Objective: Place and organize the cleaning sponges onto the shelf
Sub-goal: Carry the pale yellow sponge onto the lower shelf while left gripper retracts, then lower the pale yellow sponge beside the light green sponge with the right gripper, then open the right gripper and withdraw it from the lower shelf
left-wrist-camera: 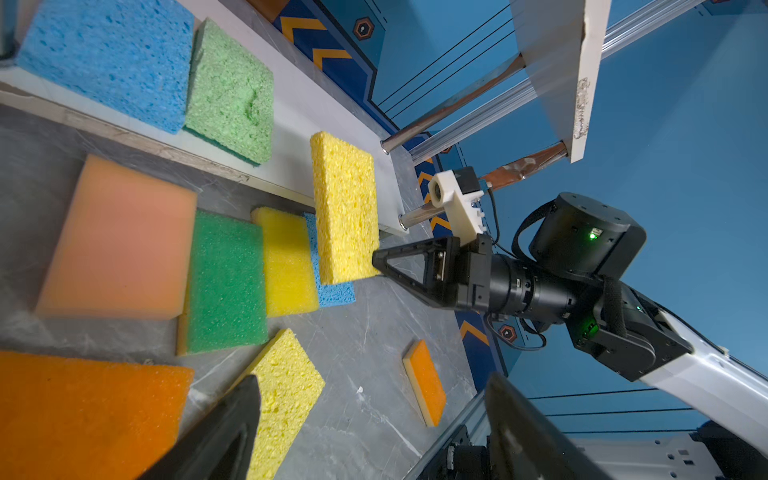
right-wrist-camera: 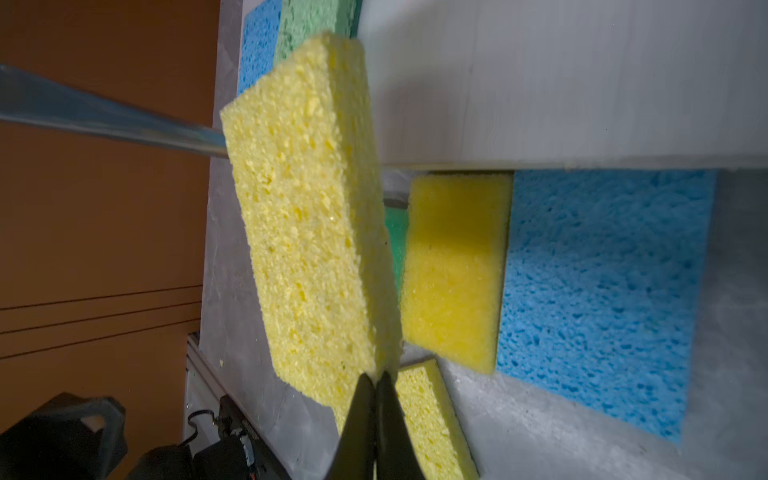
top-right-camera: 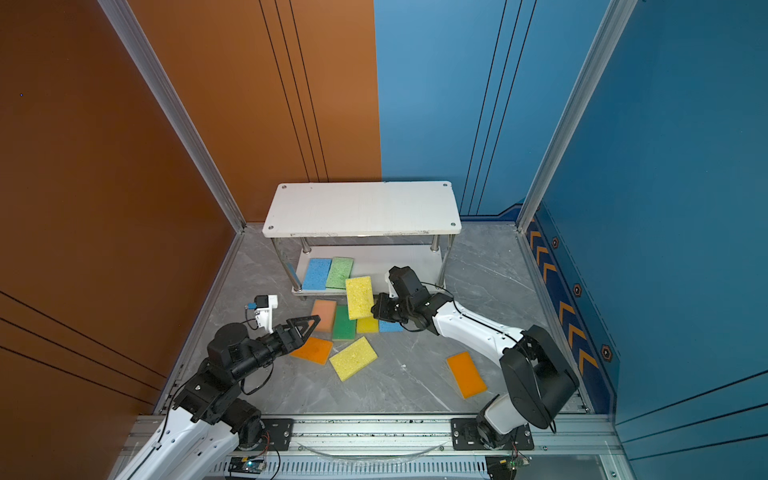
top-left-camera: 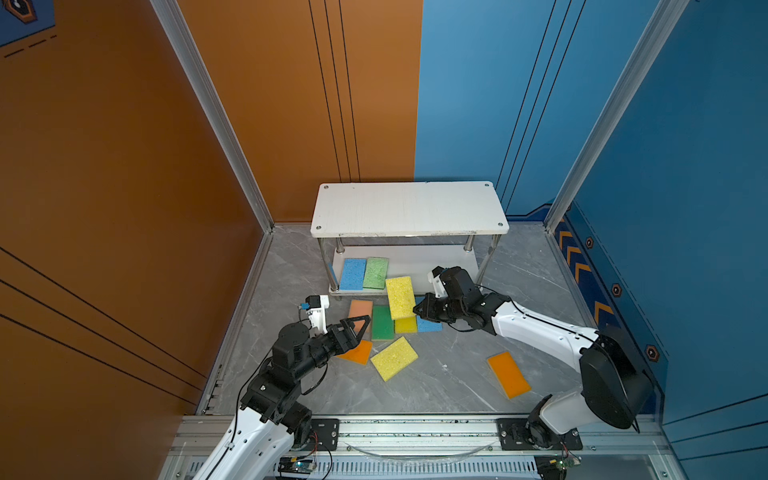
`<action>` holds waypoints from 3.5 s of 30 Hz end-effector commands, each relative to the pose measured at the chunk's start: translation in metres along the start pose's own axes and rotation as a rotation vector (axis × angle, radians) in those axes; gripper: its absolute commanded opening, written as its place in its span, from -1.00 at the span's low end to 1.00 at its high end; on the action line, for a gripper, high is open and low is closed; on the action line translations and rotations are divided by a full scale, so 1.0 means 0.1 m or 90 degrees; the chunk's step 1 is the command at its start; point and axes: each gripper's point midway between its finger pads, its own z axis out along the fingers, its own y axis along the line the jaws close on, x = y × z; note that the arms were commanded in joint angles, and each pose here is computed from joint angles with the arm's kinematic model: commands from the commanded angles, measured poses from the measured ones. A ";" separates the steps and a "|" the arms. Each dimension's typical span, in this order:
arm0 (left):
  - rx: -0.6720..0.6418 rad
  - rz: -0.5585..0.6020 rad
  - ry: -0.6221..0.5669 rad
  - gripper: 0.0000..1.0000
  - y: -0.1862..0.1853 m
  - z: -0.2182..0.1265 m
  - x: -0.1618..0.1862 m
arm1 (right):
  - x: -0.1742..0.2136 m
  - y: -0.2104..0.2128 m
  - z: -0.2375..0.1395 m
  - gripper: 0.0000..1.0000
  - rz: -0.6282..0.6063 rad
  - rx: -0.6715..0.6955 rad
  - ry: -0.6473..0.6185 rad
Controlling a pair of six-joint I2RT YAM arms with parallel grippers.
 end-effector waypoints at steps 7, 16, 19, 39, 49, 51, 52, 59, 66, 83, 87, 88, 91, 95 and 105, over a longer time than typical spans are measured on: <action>-0.049 -0.018 0.010 0.70 0.21 -0.14 0.09 | -0.81 -0.12 0.37 -1.00 0.071 0.035 -0.105; -0.052 -0.037 0.015 0.80 0.27 -0.14 0.09 | -0.95 -0.11 0.71 -1.00 0.097 0.035 -0.088; -0.055 -0.043 0.017 0.80 0.30 -0.14 0.10 | -0.93 -0.09 0.79 -1.00 0.102 0.029 -0.076; -0.053 -0.060 0.015 0.83 0.33 -0.14 0.10 | -0.75 -0.02 0.73 -1.00 0.100 0.036 -0.057; -0.048 -0.063 0.012 0.83 0.33 -0.15 0.10 | -0.64 -0.05 0.67 -1.00 0.096 0.045 -0.047; -0.046 -0.063 0.012 0.83 0.33 -0.16 0.10 | -0.64 -0.06 0.66 -1.00 0.095 0.046 -0.045; -0.047 -0.063 0.012 0.83 0.33 -0.16 0.10 | -0.65 -0.07 0.65 -1.00 0.093 0.048 -0.046; -0.050 -0.066 0.010 0.83 0.34 -0.15 0.10 | -0.65 -0.17 0.57 -1.00 0.093 0.061 -0.042; -0.045 -0.067 0.009 0.83 0.32 -0.14 0.08 | -0.63 -0.25 0.51 -1.00 0.095 0.071 -0.034; -0.043 -0.068 0.008 0.84 0.31 -0.14 0.08 | -0.47 -0.04 0.61 -1.00 0.060 0.049 0.045; -0.045 -0.067 0.007 0.84 0.32 -0.14 0.07 | -0.52 0.01 0.65 -1.00 0.052 0.051 0.047; -0.044 -0.066 0.008 0.84 0.32 -0.14 0.07 | -0.52 0.00 0.67 -1.00 0.049 0.055 0.050; -0.049 -0.066 0.010 0.84 0.33 -0.13 0.07 | -0.53 -0.02 0.71 -1.00 0.045 0.060 0.056; -0.049 -0.067 0.009 0.84 0.34 -0.13 0.06 | -0.53 -0.05 0.74 -0.79 0.046 0.063 0.059; -0.045 -0.068 0.008 0.84 0.32 -0.14 0.06 | -0.54 -0.12 0.41 -0.17 0.019 0.089 0.027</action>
